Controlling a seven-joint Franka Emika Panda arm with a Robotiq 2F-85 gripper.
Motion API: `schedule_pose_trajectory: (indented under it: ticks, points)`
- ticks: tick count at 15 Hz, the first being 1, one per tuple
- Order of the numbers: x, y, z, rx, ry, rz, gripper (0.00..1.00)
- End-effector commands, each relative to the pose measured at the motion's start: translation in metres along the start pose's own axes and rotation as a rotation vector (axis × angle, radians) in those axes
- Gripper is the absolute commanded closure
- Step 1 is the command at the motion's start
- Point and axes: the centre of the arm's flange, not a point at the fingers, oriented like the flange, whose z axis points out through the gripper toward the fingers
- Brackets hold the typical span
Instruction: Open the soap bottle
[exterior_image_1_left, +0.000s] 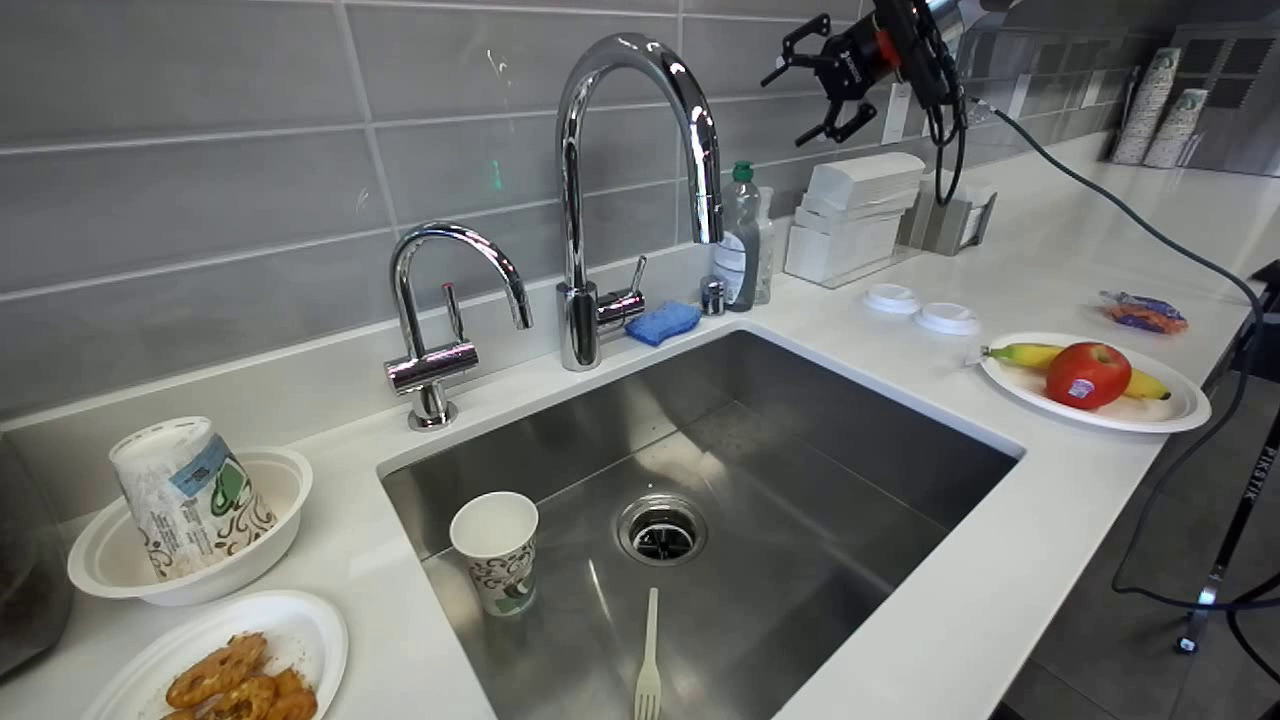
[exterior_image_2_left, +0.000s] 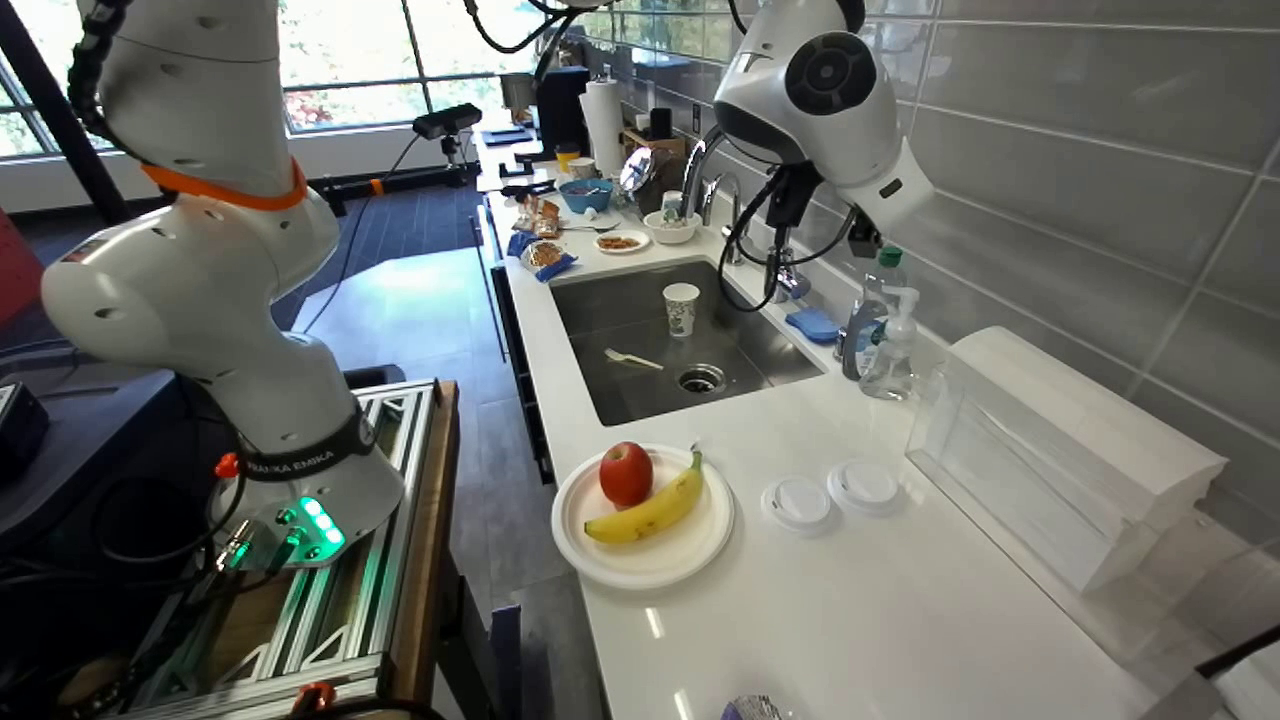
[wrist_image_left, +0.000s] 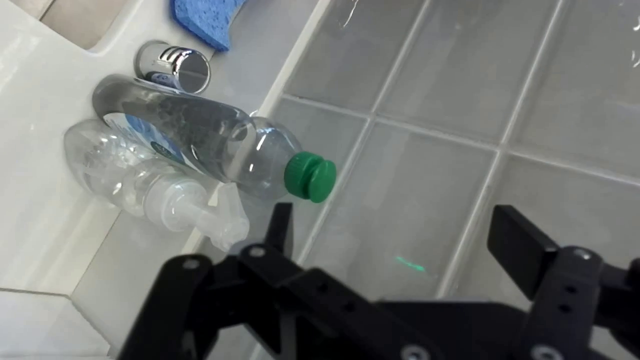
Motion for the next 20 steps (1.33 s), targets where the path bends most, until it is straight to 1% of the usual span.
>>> schedule_pose_trajectory:
  ticks: [1,5,8,10,11,12,13,14,15,16,17,18,19,20]
  points:
    - [0.002,0.016,0.013,0.014,-0.017,0.005,0.0]
    - [0.008,0.027,0.025,0.037,-0.013,0.012,0.02]
    - [0.01,0.027,0.034,0.056,-0.011,0.0,0.14]
    - [0.01,0.026,0.039,0.059,-0.013,-0.002,0.17]
    - [0.008,0.026,0.041,0.06,-0.019,-0.001,0.27]
    - [0.008,0.026,0.044,0.058,-0.02,-0.002,0.25]
    - [0.008,0.027,0.045,0.056,-0.022,-0.004,0.28]
    - [0.007,0.028,0.047,0.053,-0.025,-0.003,0.43]
    - [0.007,0.029,0.048,0.052,-0.026,-0.002,0.38]
    - [0.007,0.029,0.049,0.054,-0.028,-0.002,0.49]
    - [0.007,0.03,0.05,0.057,-0.03,-0.001,0.52]
    - [0.007,0.03,0.051,0.058,-0.03,-0.005,0.51]
    - [0.007,0.03,0.051,0.057,-0.031,-0.007,0.61]
    - [0.008,0.031,0.052,0.058,-0.032,-0.008,0.63]
